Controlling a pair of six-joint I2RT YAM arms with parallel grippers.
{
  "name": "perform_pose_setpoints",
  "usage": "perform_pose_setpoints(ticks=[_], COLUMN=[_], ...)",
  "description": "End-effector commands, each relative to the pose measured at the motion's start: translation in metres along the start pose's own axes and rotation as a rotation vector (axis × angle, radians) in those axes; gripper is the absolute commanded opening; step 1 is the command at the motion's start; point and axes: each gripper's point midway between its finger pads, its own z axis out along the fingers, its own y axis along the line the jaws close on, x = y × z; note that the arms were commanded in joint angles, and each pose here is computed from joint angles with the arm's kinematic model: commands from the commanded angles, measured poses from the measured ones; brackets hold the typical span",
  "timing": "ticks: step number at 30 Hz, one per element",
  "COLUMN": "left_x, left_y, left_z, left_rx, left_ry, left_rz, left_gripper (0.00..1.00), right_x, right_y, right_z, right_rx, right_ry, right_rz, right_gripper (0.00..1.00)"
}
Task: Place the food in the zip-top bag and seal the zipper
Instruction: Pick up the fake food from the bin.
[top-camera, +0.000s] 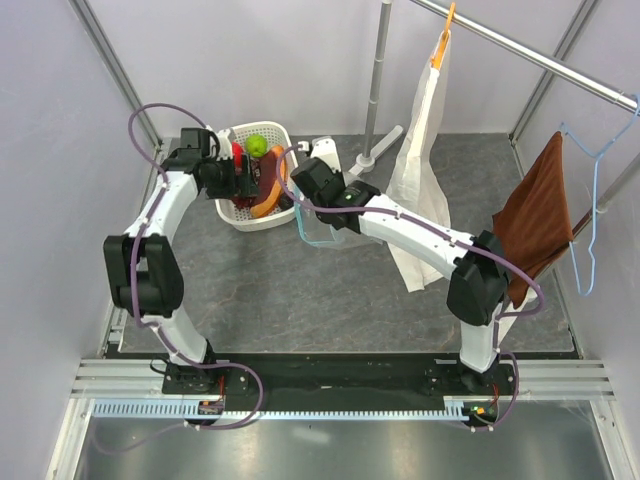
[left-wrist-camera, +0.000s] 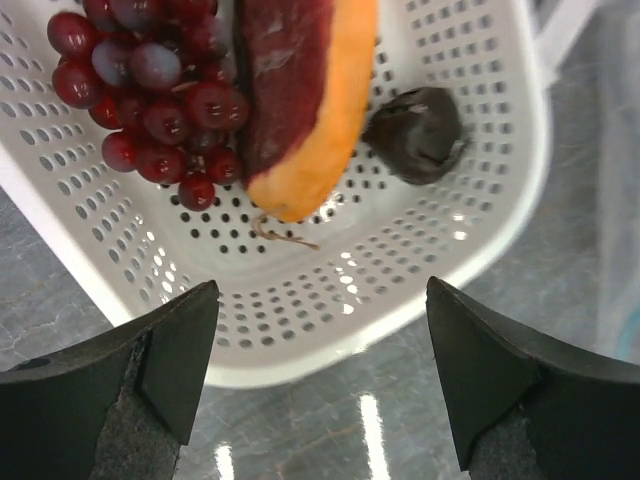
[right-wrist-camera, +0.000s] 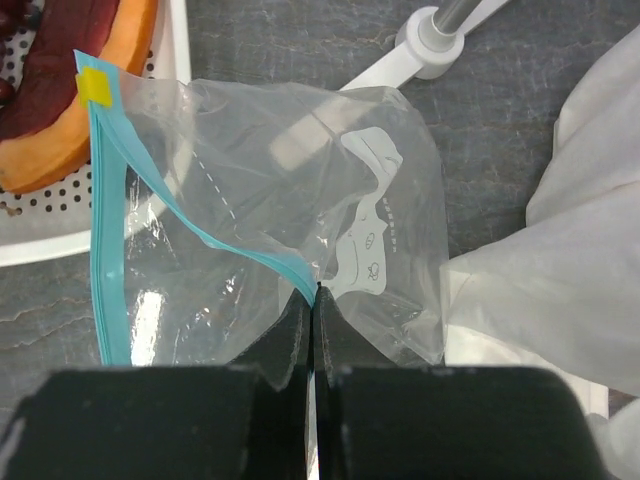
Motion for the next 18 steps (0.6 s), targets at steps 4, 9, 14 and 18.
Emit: perform_pose_setpoints(ticks=[4, 9, 14, 18], left_x=[0.022, 0.037, 0.02, 0.004], left_y=[0.043, 0.065, 0.095, 0.083], left_z=[0.019, -0.008, -0.028, -0.029], left_rx=[-0.154, -0.238, -0.296, -0.224], left_ry=[0.124, 0.159, 0.156, 0.131], left_rz=[0.17, 0.241, 0.243, 0.26], left_gripper=[0.86, 0.85, 0.82, 0.81], right_x=[-0.028, -0.027, -0.024, -0.024], right_y=[-0.012, -0.027, -0.028, -0.031], right_z=[0.003, 0.003, -0.001, 0.0], right_rx=[-0.035, -0.019, -0.038, -0.039], right_ry=[-0.022, -0.018, -0.003, 0.0], right_rz=[0.156, 0.175, 0.192, 0.198], right_gripper=[0.0, 0.0, 0.0, 0.0])
